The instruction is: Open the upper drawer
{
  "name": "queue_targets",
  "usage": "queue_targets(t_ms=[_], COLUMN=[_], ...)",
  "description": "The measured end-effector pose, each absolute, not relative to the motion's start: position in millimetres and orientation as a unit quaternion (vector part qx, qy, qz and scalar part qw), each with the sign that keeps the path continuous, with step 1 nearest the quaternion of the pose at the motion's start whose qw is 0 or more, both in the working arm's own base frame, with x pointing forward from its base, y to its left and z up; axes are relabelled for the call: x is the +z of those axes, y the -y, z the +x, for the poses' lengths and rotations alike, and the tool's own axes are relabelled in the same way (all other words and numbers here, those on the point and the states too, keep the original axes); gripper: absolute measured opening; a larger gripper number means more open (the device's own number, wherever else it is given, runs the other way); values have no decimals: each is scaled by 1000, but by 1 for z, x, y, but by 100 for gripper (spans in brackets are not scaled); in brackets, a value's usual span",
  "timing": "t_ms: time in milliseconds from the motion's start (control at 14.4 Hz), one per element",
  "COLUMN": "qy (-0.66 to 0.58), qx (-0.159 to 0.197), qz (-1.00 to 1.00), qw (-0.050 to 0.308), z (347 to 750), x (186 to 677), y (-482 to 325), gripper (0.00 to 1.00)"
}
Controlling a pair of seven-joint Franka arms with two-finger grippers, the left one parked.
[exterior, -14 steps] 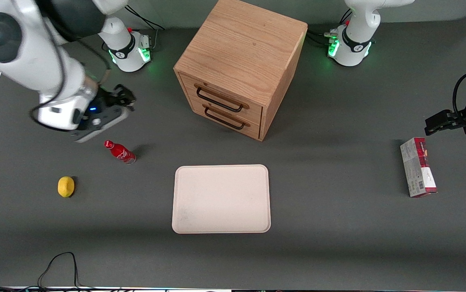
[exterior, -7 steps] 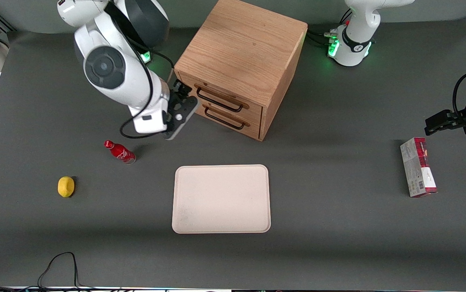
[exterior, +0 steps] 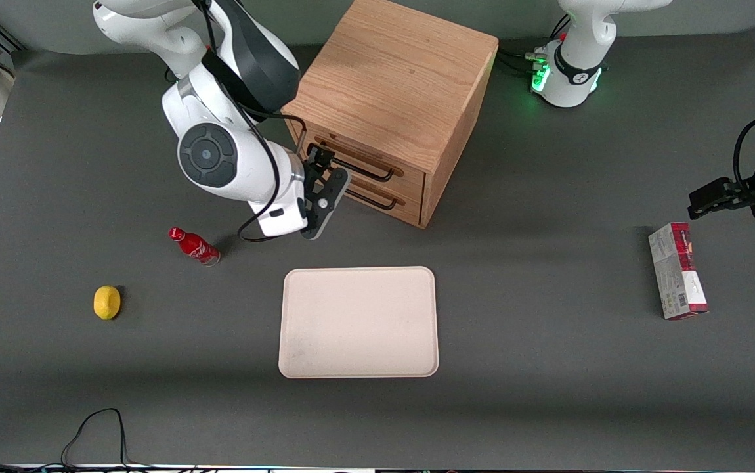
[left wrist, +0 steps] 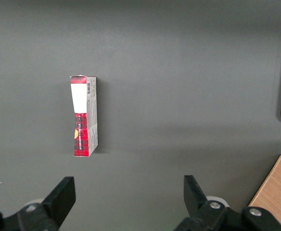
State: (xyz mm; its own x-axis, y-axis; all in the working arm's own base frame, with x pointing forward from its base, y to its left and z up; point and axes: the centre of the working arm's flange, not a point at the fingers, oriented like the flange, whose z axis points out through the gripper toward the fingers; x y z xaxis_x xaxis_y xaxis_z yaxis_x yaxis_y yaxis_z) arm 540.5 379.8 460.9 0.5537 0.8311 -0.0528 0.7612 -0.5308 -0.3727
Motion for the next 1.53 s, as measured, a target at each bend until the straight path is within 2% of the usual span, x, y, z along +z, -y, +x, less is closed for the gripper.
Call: queue_targets(t_ms=[1043,1530], qy=[486,500], qx=[144,146], qz=[-849,-840], qw=[151,150], z=[517,508], x=[415,397], y=[-423,-430], gripper=[100,100])
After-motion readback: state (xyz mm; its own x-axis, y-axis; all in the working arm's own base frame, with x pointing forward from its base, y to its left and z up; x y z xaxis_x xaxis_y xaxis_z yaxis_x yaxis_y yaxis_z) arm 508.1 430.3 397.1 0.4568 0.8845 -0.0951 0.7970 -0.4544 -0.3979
